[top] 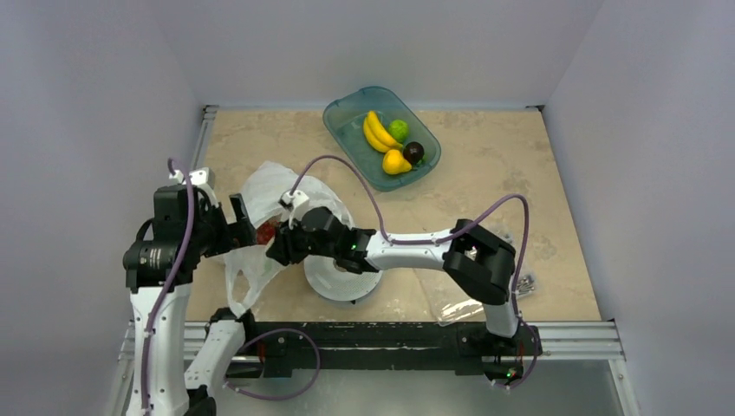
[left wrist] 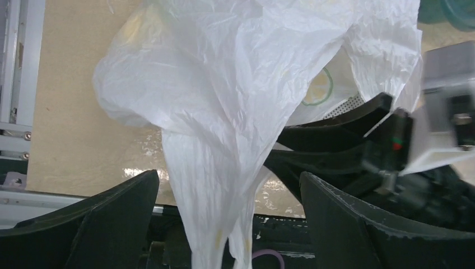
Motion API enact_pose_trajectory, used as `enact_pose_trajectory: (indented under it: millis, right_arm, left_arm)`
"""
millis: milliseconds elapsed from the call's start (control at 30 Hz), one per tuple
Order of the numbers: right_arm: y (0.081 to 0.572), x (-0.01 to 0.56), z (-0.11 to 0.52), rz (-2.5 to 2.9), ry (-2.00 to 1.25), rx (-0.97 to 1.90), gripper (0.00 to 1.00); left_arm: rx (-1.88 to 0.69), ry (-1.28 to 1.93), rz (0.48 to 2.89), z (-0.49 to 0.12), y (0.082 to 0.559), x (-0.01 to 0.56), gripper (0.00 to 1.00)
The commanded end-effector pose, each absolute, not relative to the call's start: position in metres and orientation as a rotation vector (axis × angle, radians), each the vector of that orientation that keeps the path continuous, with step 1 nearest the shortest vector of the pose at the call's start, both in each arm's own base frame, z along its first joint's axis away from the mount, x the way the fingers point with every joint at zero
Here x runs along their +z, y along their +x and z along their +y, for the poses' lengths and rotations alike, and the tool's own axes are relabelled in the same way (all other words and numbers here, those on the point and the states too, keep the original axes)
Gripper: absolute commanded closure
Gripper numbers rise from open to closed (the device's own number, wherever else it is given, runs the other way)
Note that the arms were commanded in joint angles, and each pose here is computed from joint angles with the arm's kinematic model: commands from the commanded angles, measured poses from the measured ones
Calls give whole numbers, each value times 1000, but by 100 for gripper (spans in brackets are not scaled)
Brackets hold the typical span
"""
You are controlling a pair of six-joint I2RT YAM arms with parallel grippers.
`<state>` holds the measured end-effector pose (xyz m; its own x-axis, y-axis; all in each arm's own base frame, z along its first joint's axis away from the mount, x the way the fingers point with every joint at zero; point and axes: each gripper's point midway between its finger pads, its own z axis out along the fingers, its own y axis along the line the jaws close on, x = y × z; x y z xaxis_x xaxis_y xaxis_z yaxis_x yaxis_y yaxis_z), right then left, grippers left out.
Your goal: Take the fake fruits out of the plastic bag
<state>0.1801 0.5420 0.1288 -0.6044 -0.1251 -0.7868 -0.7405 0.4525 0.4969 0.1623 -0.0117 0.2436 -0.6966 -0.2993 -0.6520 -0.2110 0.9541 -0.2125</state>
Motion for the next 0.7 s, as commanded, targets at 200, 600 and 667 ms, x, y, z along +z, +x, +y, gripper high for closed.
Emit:
enact_pose_trajectory:
  millis: [200,600,667]
  right_arm:
    - [239,155,565,1933,-463,1104,59]
    - [269,134,588,1857,-516,969,54]
    - [270,136,589,1851,-518,968,56]
  left_arm:
    - [-156,-183,2443,-15,201,218,5]
    - [31,-228,2453,12,204,198,65]
    - [36,-229,2453,12,204,197,55]
